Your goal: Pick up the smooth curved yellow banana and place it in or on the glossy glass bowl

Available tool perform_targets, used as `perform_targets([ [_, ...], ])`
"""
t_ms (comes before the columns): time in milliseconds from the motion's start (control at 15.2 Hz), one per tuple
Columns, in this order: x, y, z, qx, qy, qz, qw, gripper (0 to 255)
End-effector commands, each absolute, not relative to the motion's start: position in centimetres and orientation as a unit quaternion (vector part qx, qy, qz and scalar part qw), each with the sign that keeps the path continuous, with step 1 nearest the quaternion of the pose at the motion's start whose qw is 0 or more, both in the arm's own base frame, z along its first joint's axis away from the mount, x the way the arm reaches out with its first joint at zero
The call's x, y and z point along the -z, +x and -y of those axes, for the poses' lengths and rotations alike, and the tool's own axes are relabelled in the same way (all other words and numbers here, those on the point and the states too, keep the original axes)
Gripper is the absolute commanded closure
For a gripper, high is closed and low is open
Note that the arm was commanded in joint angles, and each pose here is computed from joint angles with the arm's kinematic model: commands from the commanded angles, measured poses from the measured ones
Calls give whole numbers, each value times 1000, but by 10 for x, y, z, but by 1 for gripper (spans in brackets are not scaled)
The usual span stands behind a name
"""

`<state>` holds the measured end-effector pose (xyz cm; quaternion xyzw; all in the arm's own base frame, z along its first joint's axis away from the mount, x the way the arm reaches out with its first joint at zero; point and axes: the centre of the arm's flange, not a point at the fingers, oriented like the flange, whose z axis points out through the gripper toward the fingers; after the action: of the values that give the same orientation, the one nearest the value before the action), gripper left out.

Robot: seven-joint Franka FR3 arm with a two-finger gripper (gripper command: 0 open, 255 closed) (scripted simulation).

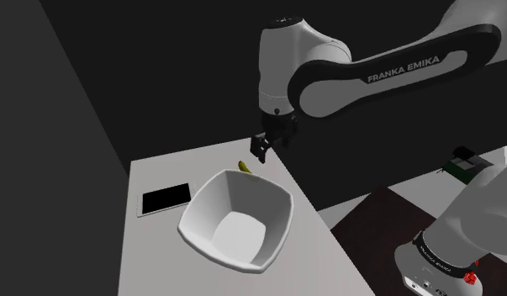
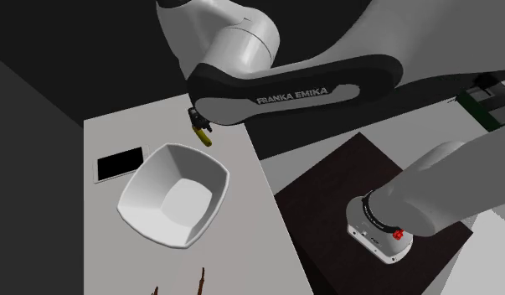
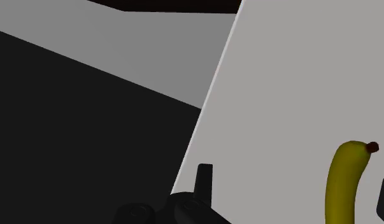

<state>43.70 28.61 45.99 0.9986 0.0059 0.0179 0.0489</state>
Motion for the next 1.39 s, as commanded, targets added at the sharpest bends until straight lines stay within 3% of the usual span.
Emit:
perform_targets([
  [0, -448, 449, -311, -18, 999, -6, 49, 0],
  [726, -388, 473, -348, -17, 999, -6, 51, 0],
  [1320, -385, 473, -348, -17, 999, -6, 51, 0],
])
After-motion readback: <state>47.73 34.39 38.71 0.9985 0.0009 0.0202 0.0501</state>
